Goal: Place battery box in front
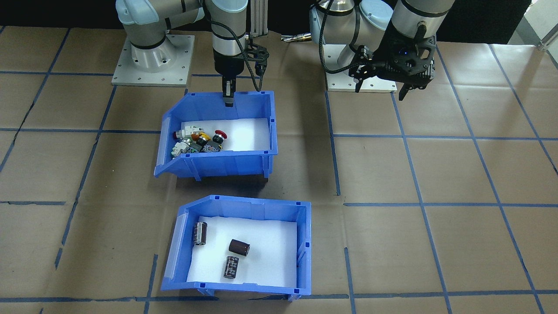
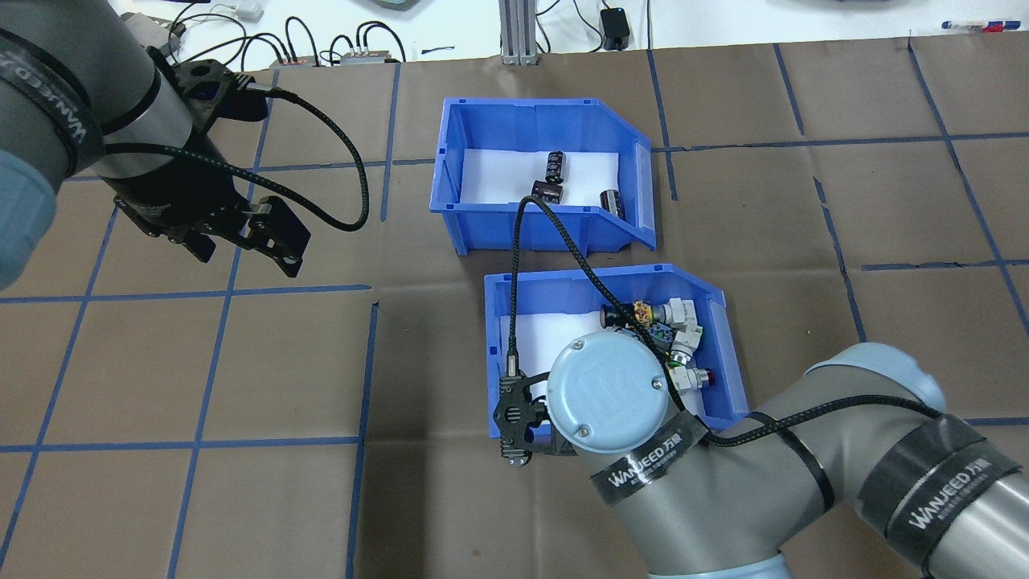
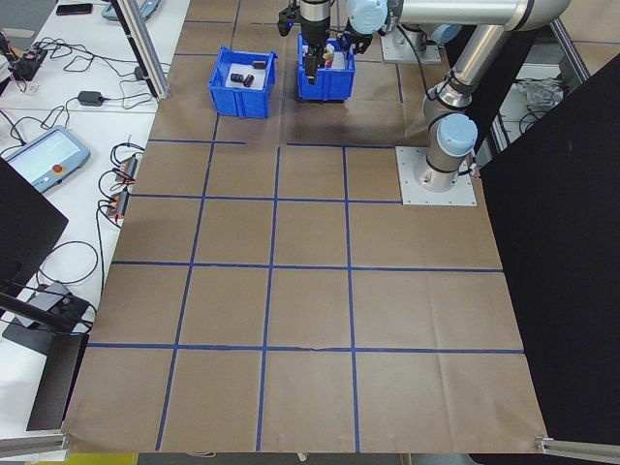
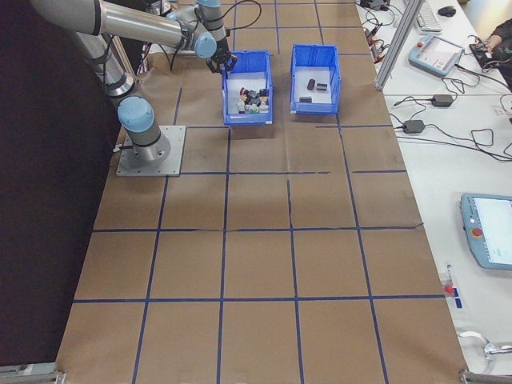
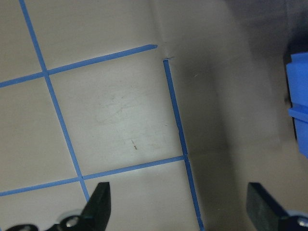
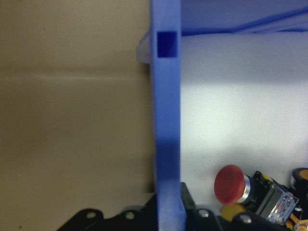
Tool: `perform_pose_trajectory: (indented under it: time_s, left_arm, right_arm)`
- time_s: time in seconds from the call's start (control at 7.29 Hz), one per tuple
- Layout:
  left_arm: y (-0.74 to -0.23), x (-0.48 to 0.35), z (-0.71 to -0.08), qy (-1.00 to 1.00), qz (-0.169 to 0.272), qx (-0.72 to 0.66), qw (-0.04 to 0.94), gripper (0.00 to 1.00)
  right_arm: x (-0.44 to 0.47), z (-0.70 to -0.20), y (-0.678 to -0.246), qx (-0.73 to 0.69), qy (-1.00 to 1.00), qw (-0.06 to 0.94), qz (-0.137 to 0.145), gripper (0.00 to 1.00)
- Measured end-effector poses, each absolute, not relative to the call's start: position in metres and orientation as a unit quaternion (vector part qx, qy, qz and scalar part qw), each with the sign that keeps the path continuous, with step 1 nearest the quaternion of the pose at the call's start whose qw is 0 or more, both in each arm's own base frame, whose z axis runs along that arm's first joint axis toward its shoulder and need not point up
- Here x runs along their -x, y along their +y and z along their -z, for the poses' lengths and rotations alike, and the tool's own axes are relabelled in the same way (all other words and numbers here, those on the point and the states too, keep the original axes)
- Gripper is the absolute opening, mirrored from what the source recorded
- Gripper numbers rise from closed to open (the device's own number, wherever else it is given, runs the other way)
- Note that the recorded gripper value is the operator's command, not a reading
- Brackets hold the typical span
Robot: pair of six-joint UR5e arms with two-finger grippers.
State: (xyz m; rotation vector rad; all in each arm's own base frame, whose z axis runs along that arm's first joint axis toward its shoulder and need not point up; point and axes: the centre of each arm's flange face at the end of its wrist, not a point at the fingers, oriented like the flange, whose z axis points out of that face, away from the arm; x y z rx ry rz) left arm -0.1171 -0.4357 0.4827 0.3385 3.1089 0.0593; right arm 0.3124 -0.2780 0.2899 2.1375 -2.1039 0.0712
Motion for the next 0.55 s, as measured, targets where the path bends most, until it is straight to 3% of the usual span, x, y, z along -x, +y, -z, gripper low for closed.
perform_pose_trajectory:
  time_s: [0.27,0.55]
  left_arm:
    - [-0.4343,0.1165,-0.4857,0.994,-0.016,-0.108,0.008,0.99]
    - [-0.4345,0.1164,-0.4884,0.994,-0.011,-0.106,0.009,0.99]
  right_arm:
    - [-0.3271,-0.2836,-0.2753,-0.715,-0.695,0.073,-0.027,0.09]
    - [-0.3299,-0.2804,-0.2746,-0.716,-0.694,0.070,-0.025,1.00]
